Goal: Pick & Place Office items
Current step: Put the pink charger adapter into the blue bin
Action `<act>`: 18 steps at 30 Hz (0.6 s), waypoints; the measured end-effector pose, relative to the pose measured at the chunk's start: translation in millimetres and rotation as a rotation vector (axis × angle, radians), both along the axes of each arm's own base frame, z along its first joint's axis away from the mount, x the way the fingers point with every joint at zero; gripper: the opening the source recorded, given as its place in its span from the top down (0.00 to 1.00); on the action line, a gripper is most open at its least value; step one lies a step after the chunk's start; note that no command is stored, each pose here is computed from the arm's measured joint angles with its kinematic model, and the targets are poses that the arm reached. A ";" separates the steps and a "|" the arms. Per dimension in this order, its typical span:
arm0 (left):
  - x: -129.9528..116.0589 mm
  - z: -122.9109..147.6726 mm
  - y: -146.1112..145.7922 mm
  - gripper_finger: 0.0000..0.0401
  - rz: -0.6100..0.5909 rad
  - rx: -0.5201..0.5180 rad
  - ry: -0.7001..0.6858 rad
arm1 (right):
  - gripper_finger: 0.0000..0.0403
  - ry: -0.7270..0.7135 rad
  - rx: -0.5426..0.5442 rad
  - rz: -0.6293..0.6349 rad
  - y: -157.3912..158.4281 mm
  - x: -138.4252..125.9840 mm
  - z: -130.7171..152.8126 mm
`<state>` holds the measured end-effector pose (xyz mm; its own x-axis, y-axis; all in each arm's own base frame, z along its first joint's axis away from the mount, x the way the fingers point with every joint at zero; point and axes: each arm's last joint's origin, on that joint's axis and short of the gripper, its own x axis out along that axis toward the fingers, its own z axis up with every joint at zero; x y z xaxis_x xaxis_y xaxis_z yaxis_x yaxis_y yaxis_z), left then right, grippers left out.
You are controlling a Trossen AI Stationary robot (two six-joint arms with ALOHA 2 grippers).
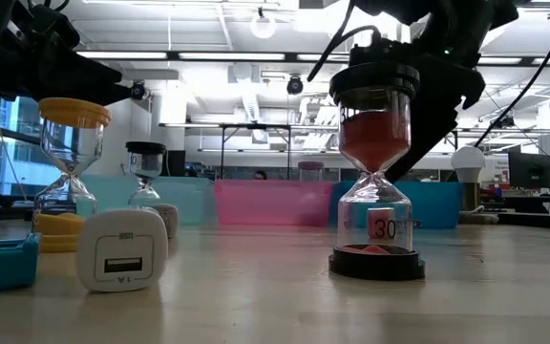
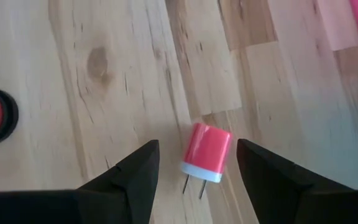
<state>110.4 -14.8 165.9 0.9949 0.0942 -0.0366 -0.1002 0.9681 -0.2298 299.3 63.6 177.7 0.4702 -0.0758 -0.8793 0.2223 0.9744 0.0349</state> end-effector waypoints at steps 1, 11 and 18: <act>0.0 0.0 0.0 0.61 0.000 0.000 0.000 | 0.49 -0.012 0.004 -0.003 0.1 0.7 -0.2; 0.0 0.0 0.0 0.61 0.000 0.000 0.000 | 0.49 0.026 -0.009 -0.113 -2.0 -3.1 -5.0; 0.0 -0.1 0.0 0.61 0.001 0.000 0.001 | 0.49 0.020 -0.007 -0.122 -2.2 -2.7 -4.6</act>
<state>110.4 -14.8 165.8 0.9948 0.0950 -0.0380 -0.1012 0.9680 -0.2295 296.7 61.4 173.1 0.4399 -0.1376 -0.8875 0.3394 0.9404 0.0224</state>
